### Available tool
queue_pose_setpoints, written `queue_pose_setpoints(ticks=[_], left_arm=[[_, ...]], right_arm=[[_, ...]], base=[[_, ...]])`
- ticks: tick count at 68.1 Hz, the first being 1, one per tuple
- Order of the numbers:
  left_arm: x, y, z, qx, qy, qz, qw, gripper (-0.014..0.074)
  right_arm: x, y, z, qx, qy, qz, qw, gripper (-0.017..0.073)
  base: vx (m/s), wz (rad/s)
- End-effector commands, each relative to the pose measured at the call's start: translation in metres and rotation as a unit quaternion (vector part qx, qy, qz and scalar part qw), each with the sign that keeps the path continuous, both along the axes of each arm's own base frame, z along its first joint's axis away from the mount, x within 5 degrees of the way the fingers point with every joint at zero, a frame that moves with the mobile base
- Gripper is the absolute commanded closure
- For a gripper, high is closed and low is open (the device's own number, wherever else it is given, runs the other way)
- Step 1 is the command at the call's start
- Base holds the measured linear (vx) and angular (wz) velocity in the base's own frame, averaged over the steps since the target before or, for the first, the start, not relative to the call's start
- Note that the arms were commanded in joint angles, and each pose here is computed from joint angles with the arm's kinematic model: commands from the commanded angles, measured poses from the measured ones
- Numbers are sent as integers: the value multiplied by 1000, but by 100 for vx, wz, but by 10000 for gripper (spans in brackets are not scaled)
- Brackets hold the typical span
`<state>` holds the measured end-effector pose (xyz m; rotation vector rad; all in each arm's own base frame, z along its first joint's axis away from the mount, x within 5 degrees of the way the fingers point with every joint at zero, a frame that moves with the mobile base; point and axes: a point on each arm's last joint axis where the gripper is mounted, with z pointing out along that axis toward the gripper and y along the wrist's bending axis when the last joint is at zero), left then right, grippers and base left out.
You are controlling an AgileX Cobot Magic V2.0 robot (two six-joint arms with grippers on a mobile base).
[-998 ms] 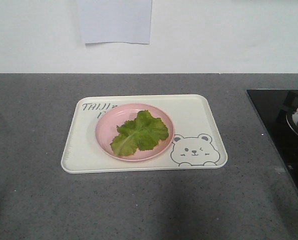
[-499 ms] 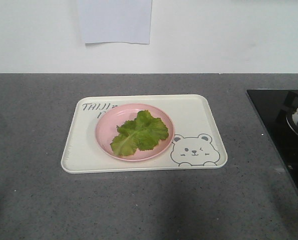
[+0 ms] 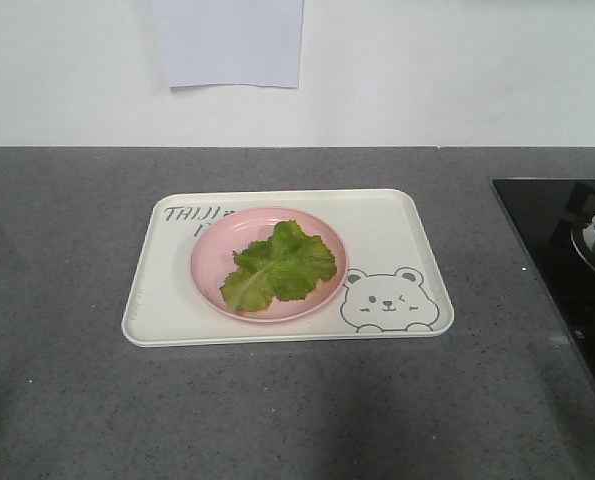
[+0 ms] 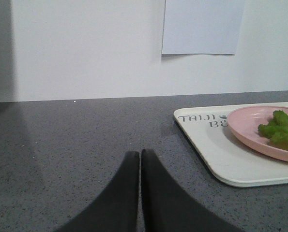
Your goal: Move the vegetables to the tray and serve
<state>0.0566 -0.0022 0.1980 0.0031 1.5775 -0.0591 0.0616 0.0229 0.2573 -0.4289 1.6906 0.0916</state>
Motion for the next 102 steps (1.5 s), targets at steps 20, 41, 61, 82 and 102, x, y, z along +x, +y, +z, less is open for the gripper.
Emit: queue_pose_setpoints(ticks=[20, 41, 61, 82, 102], left_arm=[[0, 0, -3, -7, -26, 0, 1000, 599], [0, 0, -3, -7, -25, 0, 1000, 599], [0, 0, -3, -7, -25, 0, 1000, 599], [0, 0, -3, -7, -25, 0, 1000, 599], [0, 0, -3, -7, -25, 0, 1000, 599]], right_arm=[[-1, -19, -24, 105, -57, -134, 984, 564], [-5, -22, -58, 143, -95, -155, 973, 562], [-5, -22, -57, 141, -100, -153, 973, 562], [-5, -22, -57, 142, -101, -153, 973, 562], [-5, -22, -57, 142, -101, -153, 973, 562]], base=[[0, 0], [0, 0], [0, 0], [0, 0], [0, 0]])
